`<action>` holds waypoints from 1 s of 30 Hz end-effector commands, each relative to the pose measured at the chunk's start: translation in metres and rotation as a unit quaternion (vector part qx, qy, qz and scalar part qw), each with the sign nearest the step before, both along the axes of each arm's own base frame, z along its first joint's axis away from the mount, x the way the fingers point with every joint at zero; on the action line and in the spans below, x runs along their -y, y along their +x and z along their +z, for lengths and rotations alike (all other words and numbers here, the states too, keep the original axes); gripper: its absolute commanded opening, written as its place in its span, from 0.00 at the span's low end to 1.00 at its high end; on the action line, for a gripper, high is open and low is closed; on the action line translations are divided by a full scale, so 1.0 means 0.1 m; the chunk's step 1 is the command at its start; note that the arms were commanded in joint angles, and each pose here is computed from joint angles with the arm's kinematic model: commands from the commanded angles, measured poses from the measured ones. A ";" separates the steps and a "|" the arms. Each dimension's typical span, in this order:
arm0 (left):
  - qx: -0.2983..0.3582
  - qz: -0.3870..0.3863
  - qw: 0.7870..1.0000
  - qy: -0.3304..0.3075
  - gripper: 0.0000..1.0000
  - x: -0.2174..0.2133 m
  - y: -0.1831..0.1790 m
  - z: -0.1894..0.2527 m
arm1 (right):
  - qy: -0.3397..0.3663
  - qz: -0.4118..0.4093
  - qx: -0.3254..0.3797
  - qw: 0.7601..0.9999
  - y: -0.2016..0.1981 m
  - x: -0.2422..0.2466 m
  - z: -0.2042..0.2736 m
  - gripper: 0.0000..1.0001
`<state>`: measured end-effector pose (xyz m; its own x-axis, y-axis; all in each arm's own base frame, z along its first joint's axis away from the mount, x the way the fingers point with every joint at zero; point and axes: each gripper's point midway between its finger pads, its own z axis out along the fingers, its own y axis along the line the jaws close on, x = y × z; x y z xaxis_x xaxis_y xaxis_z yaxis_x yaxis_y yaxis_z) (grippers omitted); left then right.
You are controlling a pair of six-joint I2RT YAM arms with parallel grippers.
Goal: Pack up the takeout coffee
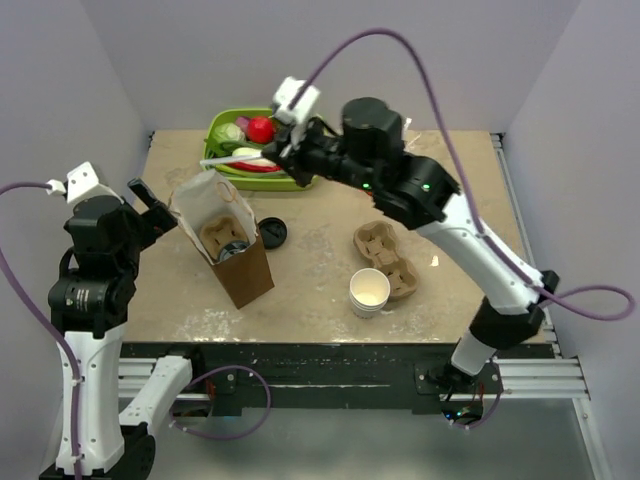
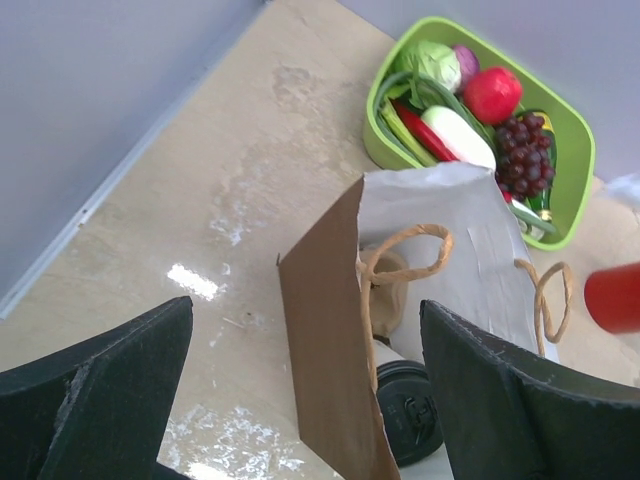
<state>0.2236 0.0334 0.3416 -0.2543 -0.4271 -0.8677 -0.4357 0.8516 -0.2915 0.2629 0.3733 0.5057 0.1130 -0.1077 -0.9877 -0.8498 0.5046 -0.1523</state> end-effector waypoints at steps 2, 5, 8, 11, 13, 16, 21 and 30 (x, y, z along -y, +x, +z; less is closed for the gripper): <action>0.027 0.057 0.998 0.024 1.00 -0.22 -0.17 0.25 | -0.113 0.017 0.019 0.993 0.02 -0.38 -0.42 0.00; 0.025 0.055 0.998 0.021 1.00 -0.21 -0.18 0.22 | -0.137 0.014 0.015 0.990 0.08 -0.54 -0.58 0.00; 0.023 0.052 0.998 0.019 1.00 -0.19 -0.17 0.20 | -0.154 0.012 0.016 0.988 0.11 -0.64 -0.72 0.04; 0.023 0.049 0.998 0.017 1.00 -0.18 -0.16 0.20 | -0.149 0.018 0.016 0.989 0.12 -0.72 -0.76 0.44; 0.024 0.044 0.999 0.013 1.00 -0.16 -0.14 0.19 | -0.142 0.002 0.014 0.990 0.18 -0.74 -0.78 0.59; 0.024 0.033 0.999 0.010 1.00 -0.12 -0.12 0.17 | -0.123 -0.016 0.006 0.992 0.23 -0.75 -0.74 0.70; 0.026 0.031 0.999 0.004 1.00 -0.10 -0.09 0.14 | -0.064 -0.011 0.011 0.998 0.19 -0.79 -0.51 0.72; 0.033 0.026 0.999 0.000 1.00 -0.08 -0.07 0.14 | -0.032 0.025 0.003 0.999 0.05 -0.86 -0.38 0.72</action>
